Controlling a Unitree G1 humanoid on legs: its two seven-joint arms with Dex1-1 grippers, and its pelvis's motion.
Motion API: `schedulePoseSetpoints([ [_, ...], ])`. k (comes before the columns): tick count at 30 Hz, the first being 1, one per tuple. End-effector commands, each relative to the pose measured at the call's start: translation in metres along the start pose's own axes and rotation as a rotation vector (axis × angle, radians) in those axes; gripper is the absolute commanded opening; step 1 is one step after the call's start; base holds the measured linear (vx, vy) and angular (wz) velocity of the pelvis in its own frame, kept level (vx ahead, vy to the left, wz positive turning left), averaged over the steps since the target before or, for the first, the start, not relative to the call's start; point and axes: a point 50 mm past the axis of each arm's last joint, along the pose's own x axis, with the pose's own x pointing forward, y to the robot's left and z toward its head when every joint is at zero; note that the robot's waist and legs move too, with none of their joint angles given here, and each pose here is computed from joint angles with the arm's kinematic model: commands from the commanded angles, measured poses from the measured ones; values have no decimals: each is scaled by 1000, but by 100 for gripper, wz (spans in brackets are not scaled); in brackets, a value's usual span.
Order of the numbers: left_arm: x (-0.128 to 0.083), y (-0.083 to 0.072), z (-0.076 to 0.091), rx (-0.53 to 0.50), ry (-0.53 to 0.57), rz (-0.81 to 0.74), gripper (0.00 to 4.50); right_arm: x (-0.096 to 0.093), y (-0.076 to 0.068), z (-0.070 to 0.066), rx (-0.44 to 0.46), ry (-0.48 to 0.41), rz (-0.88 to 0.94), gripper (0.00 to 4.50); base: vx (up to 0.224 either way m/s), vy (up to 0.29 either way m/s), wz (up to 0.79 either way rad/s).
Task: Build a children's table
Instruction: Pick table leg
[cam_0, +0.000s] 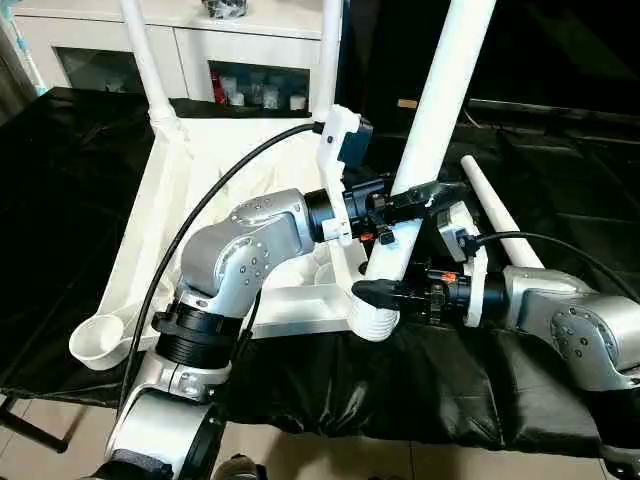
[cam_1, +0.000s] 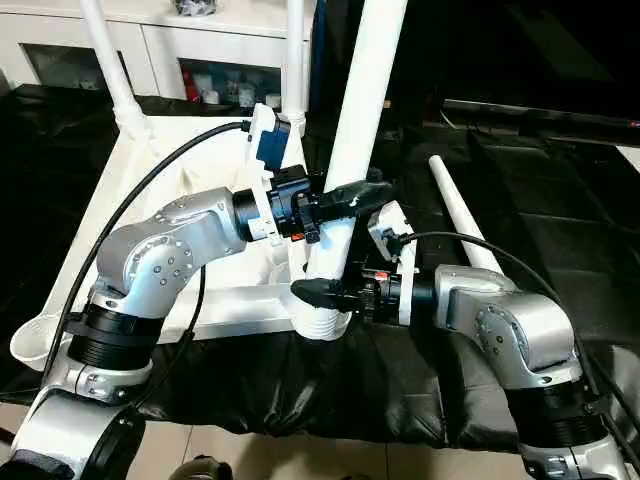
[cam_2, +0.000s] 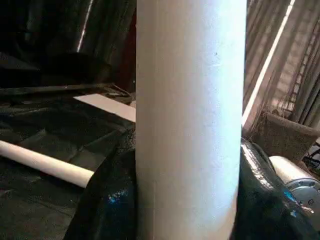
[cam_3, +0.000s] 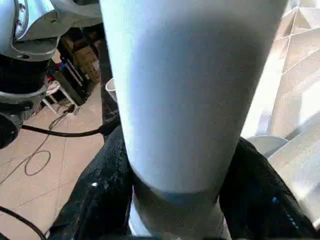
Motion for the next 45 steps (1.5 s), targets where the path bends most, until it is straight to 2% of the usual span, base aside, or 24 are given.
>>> schedulePoseSetpoints([
  [1,2,-5,6,20,-24,-14,185,-1,-3,-2,-22,5,-36,227,0,0,0],
  [3,2,-4,6,20,-24,-13,185,0,-4,-2,-26,4,-48,261,0,0,0],
  [6,2,-5,5,23,-20,-15,185,0,-4,-1,-29,6,-48,282,0,0,0],
  [14,2,-6,4,29,-6,-33,185,0,-1,-1,-18,5,-13,291,0,0,0],
  [15,2,-6,5,29,-8,-34,185,0,-1,-1,-12,3,-7,262,0,0,0],
  [17,2,-6,5,29,-8,-35,185,0,-1,-2,-9,2,-4,262,0,0,0],
  [21,2,-6,5,29,-8,-38,185,0,0,-2,0,2,4,215,0,0,0],
  [23,2,-6,5,29,-8,-37,185,0,0,-2,1,1,4,215,0,0,0],
  [24,2,-6,5,29,-8,-37,185,0,-1,-2,1,1,3,199,0,0,0],
  [29,1,-6,5,31,-8,-36,185,-1,-1,-2,-1,0,1,193,0,0,0],
  [30,1,0,4,4,1,16,241,-1,-2,-2,-11,-9,-8,193,0,0,0],
  [31,1,1,4,1,3,22,255,-1,-2,-1,-13,-13,-13,193,0,0,0],
  [34,0,4,4,12,-11,50,263,-1,-4,-1,-21,-30,-33,192,0,0,0],
  [36,0,6,9,11,-74,72,281,0,-5,1,-32,-51,-46,191,0,0,0],
  [37,-1,7,17,9,-165,68,285,0,-7,2,-39,-81,-73,191,0,0,0],
  [39,-3,7,22,31,-209,80,285,1,-10,4,-35,-116,-106,191,0,0,0],
  [40,-3,7,24,72,-219,90,285,1,-12,6,-38,-134,-138,191,0,0,0],
  [42,-5,8,27,87,-238,118,285,1,-17,6,-52,-163,-204,191,0,0,0],
  [45,-10,12,26,136,-205,143,285,1,-24,8,-68,-209,-294,191,0,0,0],
])
